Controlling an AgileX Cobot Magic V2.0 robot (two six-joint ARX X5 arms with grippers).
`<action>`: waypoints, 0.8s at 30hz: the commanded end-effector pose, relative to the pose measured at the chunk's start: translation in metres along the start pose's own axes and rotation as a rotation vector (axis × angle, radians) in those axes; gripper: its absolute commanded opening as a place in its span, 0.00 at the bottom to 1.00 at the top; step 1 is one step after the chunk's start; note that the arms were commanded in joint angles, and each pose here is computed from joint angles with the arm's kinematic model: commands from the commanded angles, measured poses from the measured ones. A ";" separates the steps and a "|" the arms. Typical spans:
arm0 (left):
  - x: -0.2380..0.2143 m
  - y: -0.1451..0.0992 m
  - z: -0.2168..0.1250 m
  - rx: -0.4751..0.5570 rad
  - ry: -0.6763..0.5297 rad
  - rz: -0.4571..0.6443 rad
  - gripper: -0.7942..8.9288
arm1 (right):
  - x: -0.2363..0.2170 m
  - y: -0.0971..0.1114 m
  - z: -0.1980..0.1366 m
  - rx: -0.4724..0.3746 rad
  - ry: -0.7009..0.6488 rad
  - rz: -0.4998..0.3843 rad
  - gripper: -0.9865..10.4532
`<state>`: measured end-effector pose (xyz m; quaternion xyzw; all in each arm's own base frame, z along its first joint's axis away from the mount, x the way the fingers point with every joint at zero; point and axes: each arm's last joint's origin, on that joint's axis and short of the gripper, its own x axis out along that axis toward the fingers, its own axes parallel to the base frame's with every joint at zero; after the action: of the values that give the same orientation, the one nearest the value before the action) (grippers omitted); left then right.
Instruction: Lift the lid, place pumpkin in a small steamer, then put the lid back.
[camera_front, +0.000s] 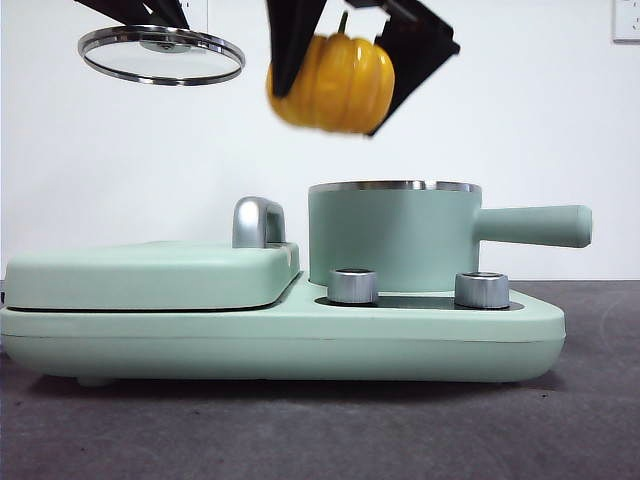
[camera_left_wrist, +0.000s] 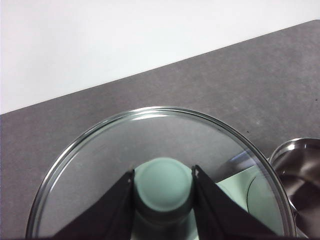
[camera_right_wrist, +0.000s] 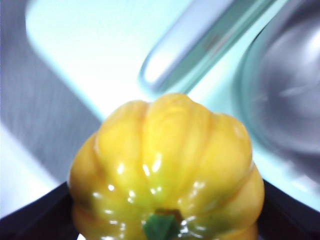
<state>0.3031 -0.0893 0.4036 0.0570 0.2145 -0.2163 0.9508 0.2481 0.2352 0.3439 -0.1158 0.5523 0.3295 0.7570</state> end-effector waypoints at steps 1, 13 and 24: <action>-0.009 -0.001 0.011 0.008 -0.062 0.003 0.11 | 0.000 -0.014 0.019 -0.006 -0.014 -0.019 0.35; -0.009 -0.001 0.011 0.008 -0.062 0.003 0.11 | 0.030 -0.085 0.058 0.097 0.027 -0.109 0.36; -0.009 -0.001 0.011 0.009 -0.068 0.003 0.11 | 0.074 -0.097 0.062 0.092 0.130 -0.153 0.36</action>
<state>0.3033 -0.0894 0.4039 0.0560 0.2132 -0.2161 0.9512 0.3650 0.2160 0.2847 -0.1359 0.6081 0.2281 0.7481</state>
